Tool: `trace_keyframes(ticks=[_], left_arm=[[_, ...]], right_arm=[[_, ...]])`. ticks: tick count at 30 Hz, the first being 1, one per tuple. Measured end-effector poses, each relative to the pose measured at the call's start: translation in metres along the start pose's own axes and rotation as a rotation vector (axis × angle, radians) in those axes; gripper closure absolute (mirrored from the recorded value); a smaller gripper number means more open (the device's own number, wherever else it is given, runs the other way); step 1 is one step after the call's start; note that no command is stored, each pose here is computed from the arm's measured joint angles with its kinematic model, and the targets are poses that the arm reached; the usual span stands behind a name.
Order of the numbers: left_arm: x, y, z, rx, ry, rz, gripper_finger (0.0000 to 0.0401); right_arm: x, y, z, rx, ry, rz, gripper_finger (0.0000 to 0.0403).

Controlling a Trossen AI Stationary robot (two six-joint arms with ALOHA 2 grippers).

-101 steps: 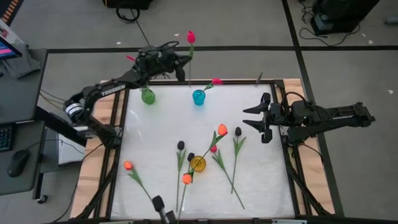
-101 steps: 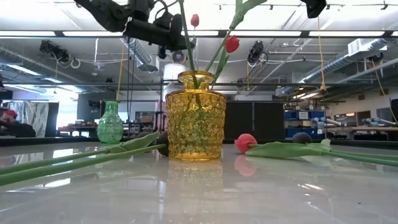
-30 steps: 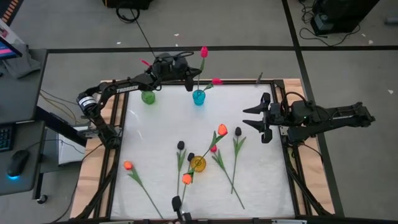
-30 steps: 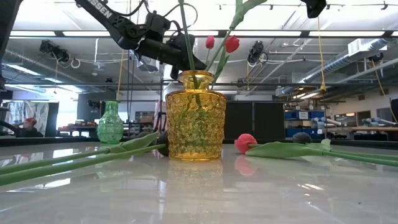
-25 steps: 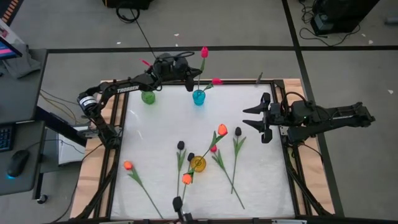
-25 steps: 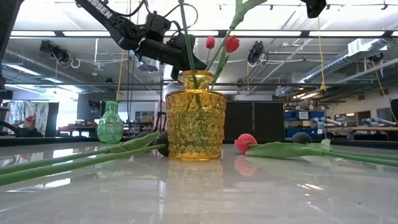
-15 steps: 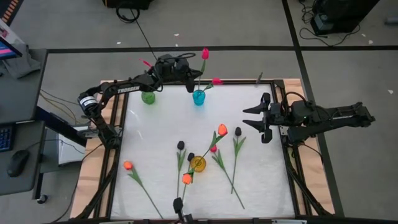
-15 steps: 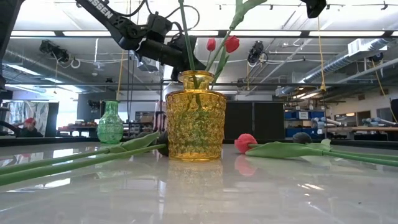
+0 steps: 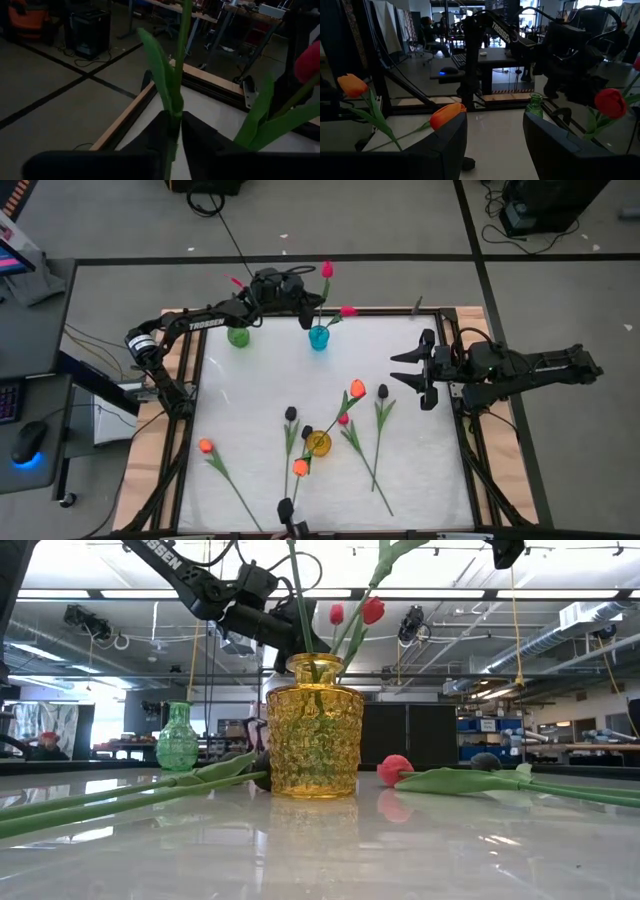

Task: Sort flowers into vase by color
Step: Put the bottom pink flower into the blue vase, then put the orange flower into the yellow vase

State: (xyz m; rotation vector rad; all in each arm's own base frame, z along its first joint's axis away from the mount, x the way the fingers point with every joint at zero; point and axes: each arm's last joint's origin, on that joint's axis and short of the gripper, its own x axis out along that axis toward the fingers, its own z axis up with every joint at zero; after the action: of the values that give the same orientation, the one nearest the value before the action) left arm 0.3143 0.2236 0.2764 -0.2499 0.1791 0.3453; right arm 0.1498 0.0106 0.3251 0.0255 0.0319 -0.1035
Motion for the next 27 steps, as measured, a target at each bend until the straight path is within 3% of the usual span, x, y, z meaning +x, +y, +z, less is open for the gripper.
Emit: trace_keyframes(ticks=[6, 12, 20, 27], left_arm=[[0.0, 0.0, 0.0, 0.0, 0.0, 0.0, 0.0284], [0.0, 0.0, 0.0, 0.0, -0.002, 0.001, 0.0255], [-0.011, 0.003, 0.006, 0.003, 0.018, 0.052, 0.0248], [-0.027, -0.002, 0.006, -0.027, 0.132, 0.079, 0.0248]], right_arm=[[0.0, 0.0, 0.0, 0.0, 0.0, 0.0, 0.02], [0.0, 0.0, 0.0, 0.0, 0.0, 0.001, 0.02], [0.0, 0.0, 0.0, 0.0, 0.0, 0.0, 0.02], [0.0, 0.0, 0.001, 0.002, -0.008, 0.001, 0.02]])
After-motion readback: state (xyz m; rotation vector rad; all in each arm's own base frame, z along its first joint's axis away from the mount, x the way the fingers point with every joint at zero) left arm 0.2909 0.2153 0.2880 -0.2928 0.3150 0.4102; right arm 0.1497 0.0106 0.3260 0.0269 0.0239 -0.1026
